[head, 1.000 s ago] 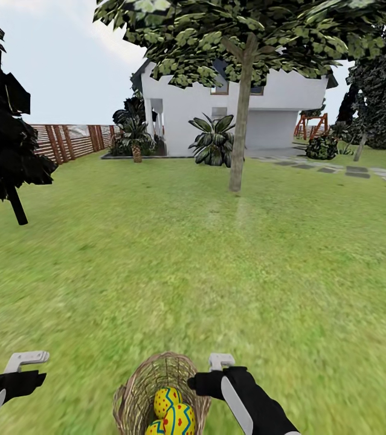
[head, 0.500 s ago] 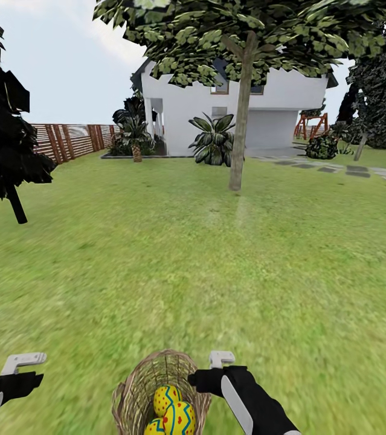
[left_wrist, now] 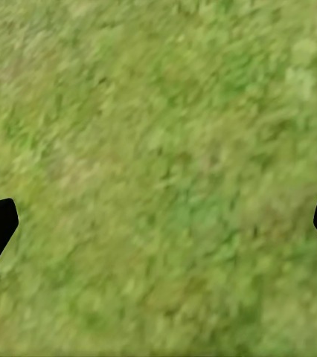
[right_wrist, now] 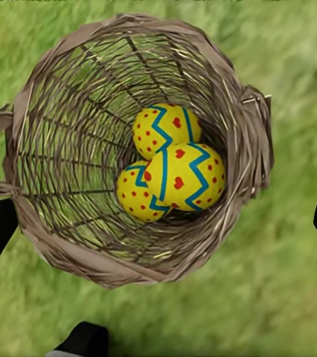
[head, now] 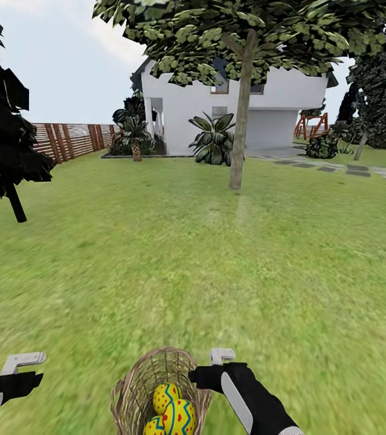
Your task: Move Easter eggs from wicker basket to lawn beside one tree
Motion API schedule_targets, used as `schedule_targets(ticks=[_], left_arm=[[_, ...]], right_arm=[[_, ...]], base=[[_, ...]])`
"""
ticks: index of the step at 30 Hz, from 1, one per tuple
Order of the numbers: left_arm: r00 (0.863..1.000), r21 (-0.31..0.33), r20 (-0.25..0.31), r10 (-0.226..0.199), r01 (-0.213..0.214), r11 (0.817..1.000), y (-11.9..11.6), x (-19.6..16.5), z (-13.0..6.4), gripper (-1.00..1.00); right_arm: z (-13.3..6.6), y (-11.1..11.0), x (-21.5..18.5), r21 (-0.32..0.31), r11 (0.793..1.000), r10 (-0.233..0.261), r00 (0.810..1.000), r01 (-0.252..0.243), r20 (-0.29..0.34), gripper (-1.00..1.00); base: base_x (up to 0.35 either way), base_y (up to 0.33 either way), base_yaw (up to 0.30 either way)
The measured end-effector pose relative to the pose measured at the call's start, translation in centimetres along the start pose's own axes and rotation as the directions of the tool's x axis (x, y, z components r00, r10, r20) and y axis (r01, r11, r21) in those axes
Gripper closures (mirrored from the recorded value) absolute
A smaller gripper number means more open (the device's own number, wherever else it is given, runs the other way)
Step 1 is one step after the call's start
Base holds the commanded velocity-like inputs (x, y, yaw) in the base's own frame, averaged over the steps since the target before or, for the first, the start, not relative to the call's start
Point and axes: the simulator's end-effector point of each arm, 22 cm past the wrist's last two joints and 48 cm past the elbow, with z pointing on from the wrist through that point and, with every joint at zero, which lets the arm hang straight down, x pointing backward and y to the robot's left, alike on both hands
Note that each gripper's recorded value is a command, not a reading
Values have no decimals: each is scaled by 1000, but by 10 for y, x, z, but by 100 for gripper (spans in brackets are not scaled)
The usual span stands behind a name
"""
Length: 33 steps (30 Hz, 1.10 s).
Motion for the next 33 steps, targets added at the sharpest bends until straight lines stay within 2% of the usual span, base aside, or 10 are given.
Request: schedule_targets(ticks=[5,10,22,33], left_arm=[[1000,0,1,0,0,1000,-2,5,6,-100],[1000,-1,3,0,0,1000,-4,10,13,-100],[1000,-1,4,0,0,1000,-9,24,28,-100],[1000,-1,4,1,-1,1000,-14,38,43,-100]], right_arm=[[6,-7,-5,17,1000,1,1000,-2,11,-100],[11,-21,-11,61,998,11,1000,-12,25,-100],[24,-36,-19,80,996,35,998,-38,47,-100],[50,-56,2,112,993,39,999,-37,-16,-100]], base=[[0,0,0],[0,0,0],[0,0,0],[0,0,0]])
